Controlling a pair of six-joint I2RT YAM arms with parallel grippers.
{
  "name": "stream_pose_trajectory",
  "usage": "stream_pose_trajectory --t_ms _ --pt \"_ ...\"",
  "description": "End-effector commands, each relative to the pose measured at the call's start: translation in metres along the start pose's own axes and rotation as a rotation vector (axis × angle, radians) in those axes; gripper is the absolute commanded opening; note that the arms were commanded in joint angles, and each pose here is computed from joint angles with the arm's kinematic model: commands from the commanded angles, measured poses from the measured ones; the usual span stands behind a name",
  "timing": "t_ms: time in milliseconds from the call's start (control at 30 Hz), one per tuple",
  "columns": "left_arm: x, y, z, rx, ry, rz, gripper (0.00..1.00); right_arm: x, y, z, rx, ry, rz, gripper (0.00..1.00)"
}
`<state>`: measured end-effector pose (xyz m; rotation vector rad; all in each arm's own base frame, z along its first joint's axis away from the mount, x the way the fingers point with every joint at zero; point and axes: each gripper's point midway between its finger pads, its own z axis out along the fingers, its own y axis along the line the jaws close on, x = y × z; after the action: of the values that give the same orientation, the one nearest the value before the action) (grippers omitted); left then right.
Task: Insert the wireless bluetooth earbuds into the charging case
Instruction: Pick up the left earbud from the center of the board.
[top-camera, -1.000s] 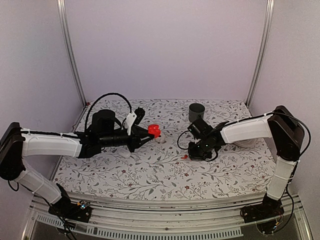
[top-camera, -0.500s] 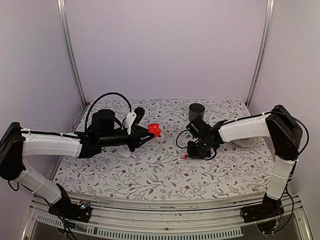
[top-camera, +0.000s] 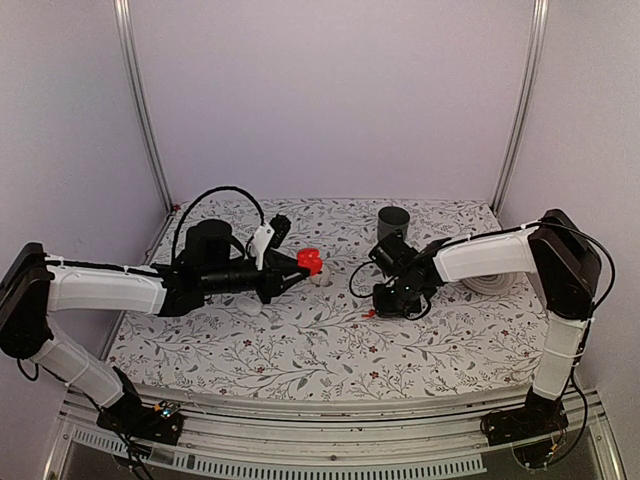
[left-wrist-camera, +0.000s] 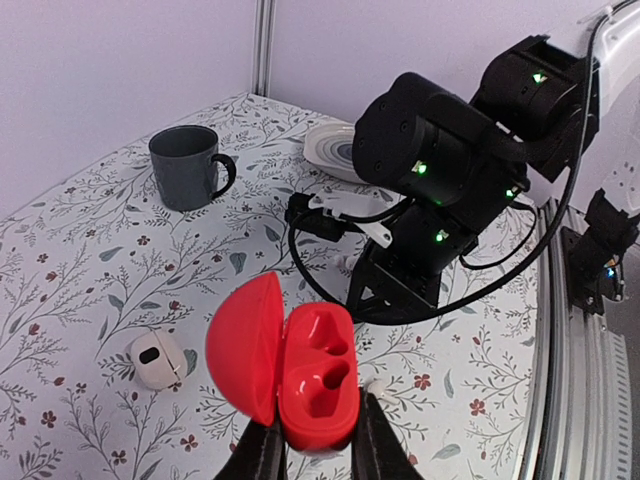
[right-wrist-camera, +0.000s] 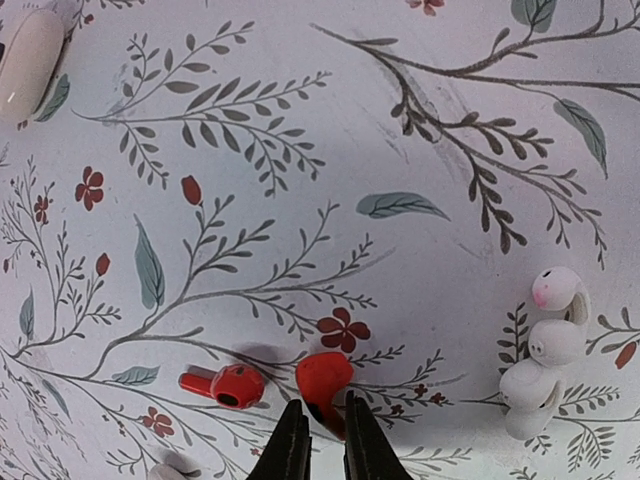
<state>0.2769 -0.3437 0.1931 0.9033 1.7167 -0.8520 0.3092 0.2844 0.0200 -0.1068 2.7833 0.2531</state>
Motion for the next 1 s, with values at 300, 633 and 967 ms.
stream_pose_trajectory --t_ms 300,633,967 --pt "0.0 -0.008 0.005 0.026 -0.012 -0.001 0.0 -0.01 0.005 0.001 0.03 -0.002 -0.056 0.16" --pt "0.001 -0.008 0.006 0.029 -0.009 -0.002 0.0 -0.009 0.004 0.004 0.044 0.006 -0.064 0.16" --pt "0.002 -0.008 0.006 0.031 -0.005 -0.005 0.0 -0.013 0.005 0.005 0.053 0.003 -0.079 0.13"
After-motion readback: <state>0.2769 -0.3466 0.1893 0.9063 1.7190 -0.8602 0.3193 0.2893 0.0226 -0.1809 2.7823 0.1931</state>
